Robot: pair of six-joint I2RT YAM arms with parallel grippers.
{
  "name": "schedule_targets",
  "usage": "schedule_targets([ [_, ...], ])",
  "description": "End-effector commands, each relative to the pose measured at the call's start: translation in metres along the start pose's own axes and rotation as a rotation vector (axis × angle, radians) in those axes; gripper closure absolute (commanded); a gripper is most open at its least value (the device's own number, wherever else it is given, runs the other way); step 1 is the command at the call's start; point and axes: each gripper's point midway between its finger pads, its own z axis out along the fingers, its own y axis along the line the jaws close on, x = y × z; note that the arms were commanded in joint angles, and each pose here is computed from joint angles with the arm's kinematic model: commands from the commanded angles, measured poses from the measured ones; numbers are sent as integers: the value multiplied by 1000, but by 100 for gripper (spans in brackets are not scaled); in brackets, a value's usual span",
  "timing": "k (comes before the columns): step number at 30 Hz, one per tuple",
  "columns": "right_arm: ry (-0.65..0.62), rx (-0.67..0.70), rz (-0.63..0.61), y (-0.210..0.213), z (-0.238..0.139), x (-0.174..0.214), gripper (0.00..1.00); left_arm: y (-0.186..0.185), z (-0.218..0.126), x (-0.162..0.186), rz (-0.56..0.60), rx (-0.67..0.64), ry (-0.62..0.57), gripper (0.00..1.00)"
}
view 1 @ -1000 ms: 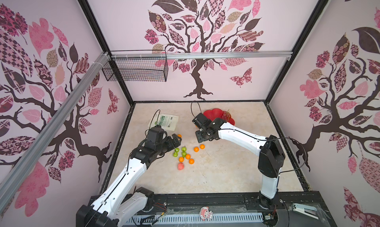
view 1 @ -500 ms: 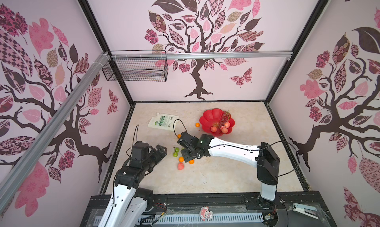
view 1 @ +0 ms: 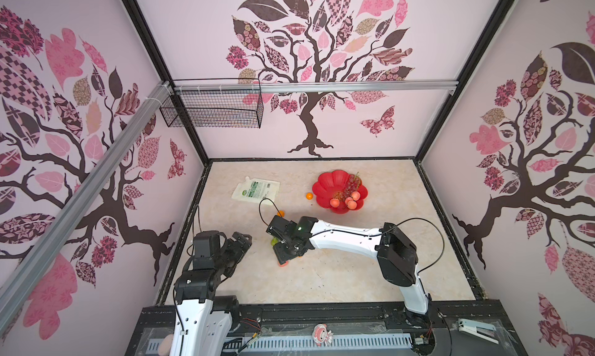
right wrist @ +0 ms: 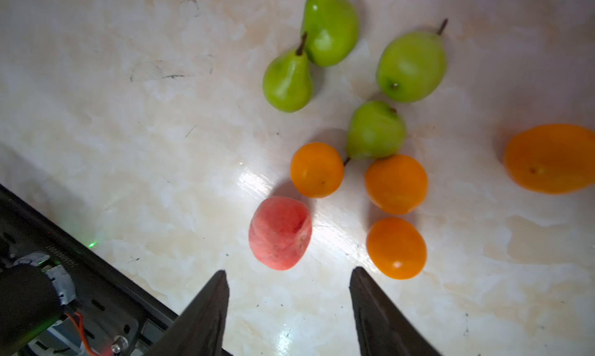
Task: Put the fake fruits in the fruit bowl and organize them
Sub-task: 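Move the right gripper to the pink peach beside the kumquats, then lower the right gripper and close it on the pink peach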
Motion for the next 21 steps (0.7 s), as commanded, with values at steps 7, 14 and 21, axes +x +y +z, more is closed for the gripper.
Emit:
schedule_targets([
  [7,103,54,-38,4,22,12,38,5,4,3,6,-5,9,6],
  [14,116,83,-56,0,35,11,37,5,4,2,4,-1,2,6],
  [21,121,116,-69,-4,48,10,37,6,4,1,2,-5,-3,5],
])
